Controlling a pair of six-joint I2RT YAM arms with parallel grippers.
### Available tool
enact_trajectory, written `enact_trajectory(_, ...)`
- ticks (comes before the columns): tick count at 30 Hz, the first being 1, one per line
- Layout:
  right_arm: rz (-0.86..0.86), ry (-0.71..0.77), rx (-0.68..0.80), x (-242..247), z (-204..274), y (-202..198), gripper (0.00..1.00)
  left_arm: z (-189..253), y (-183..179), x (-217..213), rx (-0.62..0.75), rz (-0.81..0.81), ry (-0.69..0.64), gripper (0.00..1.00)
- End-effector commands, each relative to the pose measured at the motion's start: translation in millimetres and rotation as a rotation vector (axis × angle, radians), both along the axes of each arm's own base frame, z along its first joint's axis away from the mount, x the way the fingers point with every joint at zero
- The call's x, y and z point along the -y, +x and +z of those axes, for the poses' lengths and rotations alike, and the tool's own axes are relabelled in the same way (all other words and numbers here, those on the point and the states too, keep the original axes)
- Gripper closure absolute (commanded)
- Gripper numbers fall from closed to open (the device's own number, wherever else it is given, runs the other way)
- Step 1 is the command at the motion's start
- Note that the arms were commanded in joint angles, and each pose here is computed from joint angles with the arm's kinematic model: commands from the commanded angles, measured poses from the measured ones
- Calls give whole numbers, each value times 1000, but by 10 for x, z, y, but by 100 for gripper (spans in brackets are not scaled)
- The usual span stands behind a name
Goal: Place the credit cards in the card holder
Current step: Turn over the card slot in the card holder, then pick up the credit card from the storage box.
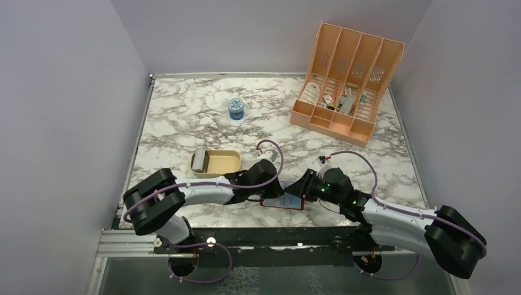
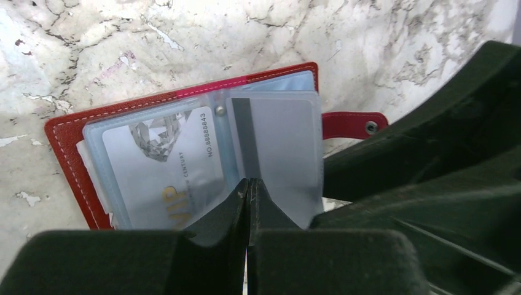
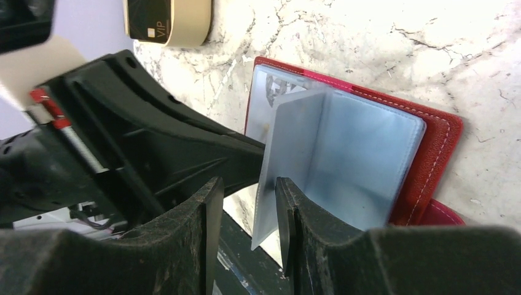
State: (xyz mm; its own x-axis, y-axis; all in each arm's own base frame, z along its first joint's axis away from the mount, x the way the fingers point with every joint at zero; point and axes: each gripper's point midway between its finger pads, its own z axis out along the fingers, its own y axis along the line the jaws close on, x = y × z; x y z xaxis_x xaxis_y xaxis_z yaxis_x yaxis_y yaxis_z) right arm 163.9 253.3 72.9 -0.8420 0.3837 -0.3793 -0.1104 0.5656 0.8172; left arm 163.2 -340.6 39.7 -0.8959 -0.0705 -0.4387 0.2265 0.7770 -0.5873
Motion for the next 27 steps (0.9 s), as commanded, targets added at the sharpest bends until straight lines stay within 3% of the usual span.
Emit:
enact_trajectory(1, 64, 39, 41, -149, 186, 5, 61, 198, 63, -49, 46, 29, -12, 97)
enact_trajectory(10, 164, 54, 46, -369, 269, 16, 60, 384, 372, -589, 106, 160, 86, 86)
enact_trajectory(15, 258, 37, 6, -538, 207, -10, 58, 698, 618, -998, 182, 240, 121, 75)
enact_trajectory(27, 293, -102, 30, -465, 206, 29, 58, 1064, 1020, -2017, 269, 371, 398, 59)
